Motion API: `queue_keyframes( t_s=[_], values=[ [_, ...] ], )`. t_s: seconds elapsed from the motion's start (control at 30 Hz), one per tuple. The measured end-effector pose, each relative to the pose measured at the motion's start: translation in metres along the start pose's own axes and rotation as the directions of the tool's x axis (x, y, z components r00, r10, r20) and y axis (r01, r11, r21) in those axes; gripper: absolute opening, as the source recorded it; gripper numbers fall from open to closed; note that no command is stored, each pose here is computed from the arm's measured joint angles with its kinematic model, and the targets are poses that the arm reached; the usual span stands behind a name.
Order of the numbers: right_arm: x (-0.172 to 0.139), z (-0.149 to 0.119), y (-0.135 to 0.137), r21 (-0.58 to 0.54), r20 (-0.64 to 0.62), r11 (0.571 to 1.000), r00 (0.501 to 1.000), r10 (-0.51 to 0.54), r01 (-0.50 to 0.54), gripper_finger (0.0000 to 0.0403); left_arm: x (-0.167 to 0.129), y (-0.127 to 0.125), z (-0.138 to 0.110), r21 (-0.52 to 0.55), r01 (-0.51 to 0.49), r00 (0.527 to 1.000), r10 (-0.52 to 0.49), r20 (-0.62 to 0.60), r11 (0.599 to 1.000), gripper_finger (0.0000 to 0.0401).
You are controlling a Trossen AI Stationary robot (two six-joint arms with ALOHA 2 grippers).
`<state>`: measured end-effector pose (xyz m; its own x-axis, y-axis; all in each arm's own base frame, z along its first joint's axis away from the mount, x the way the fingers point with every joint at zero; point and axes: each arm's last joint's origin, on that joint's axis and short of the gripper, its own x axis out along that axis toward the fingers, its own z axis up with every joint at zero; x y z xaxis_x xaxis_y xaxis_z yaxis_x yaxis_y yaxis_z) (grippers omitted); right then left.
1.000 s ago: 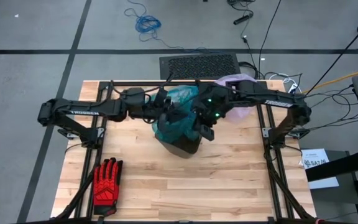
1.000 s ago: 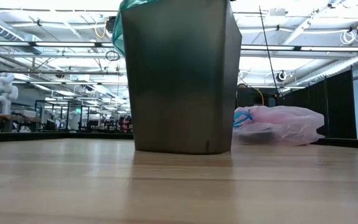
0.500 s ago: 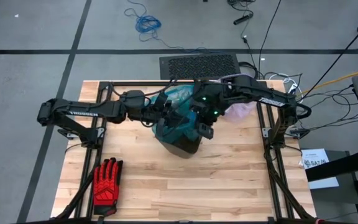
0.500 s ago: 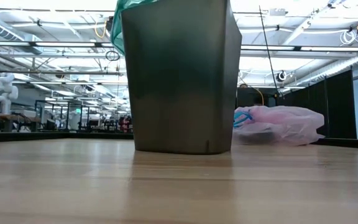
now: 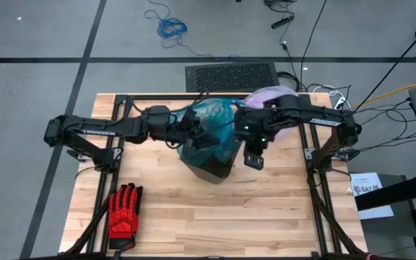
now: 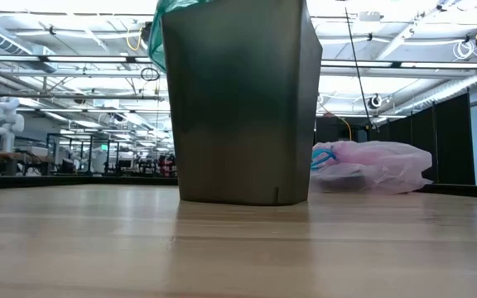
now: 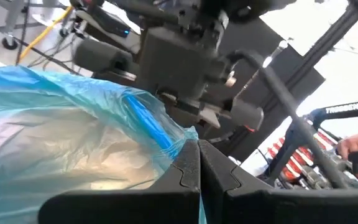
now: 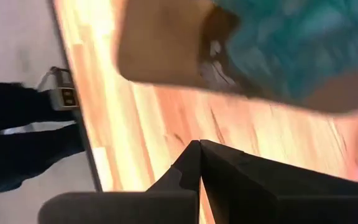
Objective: Place trash/remove bag and relplace
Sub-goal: Insert the blue trash bag into the trash bin
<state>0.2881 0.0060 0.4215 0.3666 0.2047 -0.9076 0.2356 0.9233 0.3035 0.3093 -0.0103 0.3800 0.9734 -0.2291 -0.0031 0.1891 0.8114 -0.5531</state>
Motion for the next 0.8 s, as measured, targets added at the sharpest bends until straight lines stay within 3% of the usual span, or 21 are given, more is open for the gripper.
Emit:
queue_keyframes(
  t_s=[0.23, 0.5, 0.67, 0.8],
  values=[
    [0.028, -0.032, -0.019, 0.127, -0.018, 0.990, 0.998, -0.053, 0.055, 0.0000, 0.000, 0.008, 0.002, -0.004, -0.051, 0.999, 0.051, 0.018, 0.999, 0.0000],
    [0.067, -0.045, -0.033, 0.190, 0.132, 0.982, 0.991, -0.028, 0.003, 0.0000, -0.001, 0.010, 0.009, 0.019, -0.094, 0.995, 0.094, 0.020, 0.995, 0.0000],
    [0.068, -0.040, -0.036, 0.216, 0.232, 0.971, 0.961, -0.153, 0.103, 0.0000, -0.003, 0.006, 0.015, 0.034, -0.115, 0.993, 0.115, -0.012, 0.993, 0.0000],
    [0.065, -0.042, -0.041, 0.276, 0.272, 0.929, 0.907, -0.323, 0.248, 0.0000, -0.003, 0.006, 0.016, 0.037, -0.148, 0.989, 0.148, -0.005, 0.988, 0.0000]
  ],
)
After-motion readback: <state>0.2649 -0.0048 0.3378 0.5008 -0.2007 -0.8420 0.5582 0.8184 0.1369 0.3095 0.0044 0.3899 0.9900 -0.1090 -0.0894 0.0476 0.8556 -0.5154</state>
